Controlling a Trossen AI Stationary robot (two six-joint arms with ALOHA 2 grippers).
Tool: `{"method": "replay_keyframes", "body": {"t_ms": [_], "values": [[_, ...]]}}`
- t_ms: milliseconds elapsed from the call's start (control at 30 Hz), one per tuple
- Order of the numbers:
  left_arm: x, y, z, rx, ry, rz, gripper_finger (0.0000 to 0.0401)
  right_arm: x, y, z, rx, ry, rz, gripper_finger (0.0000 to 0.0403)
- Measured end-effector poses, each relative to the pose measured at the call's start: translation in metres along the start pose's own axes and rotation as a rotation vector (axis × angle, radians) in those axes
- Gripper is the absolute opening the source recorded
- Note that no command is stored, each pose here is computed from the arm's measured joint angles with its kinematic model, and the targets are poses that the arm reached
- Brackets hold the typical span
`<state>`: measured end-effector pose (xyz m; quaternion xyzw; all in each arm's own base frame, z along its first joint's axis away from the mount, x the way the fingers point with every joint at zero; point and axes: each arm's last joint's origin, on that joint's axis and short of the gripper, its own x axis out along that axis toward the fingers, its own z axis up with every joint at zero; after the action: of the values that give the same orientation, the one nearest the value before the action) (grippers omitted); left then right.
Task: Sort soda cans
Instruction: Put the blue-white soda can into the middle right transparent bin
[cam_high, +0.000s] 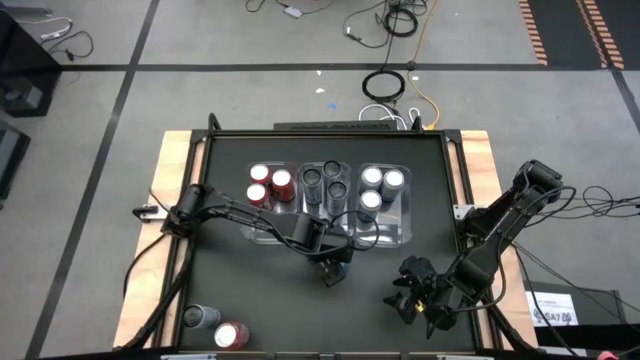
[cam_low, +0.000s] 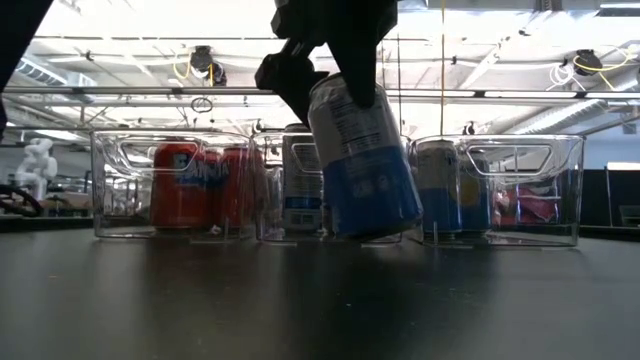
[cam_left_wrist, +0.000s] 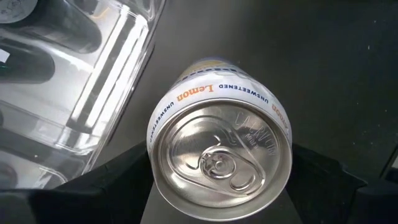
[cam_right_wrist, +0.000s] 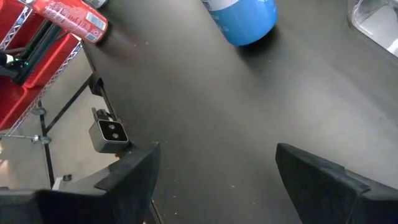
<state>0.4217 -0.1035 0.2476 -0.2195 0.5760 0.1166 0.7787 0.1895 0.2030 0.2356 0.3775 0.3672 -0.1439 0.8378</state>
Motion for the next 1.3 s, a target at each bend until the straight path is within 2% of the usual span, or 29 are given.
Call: {"method": "replay_keyframes", "body": {"t_ms": [533, 767, 1300], "values": [[-0.0001, -0.0007, 0.0038, 0.001, -0.015, -0.036, 0.0322, 0.0, 0.0, 0.0, -0.008, 0.0, 0.0, 0.0311], [-0.0005, -0.0017, 0.0082, -0.009, -0.097, -0.007, 0.0322, 0.0, 0.0, 0.0, -0.007, 0.0, 0.0, 0.0311], [-0.0007, -0.0018, 0.0083, -0.009, -0.097, -0.009, 0.0322, 0.0, 0.0001, 0.0, -0.006, 0.0, 0.001, 0.0311]]}}
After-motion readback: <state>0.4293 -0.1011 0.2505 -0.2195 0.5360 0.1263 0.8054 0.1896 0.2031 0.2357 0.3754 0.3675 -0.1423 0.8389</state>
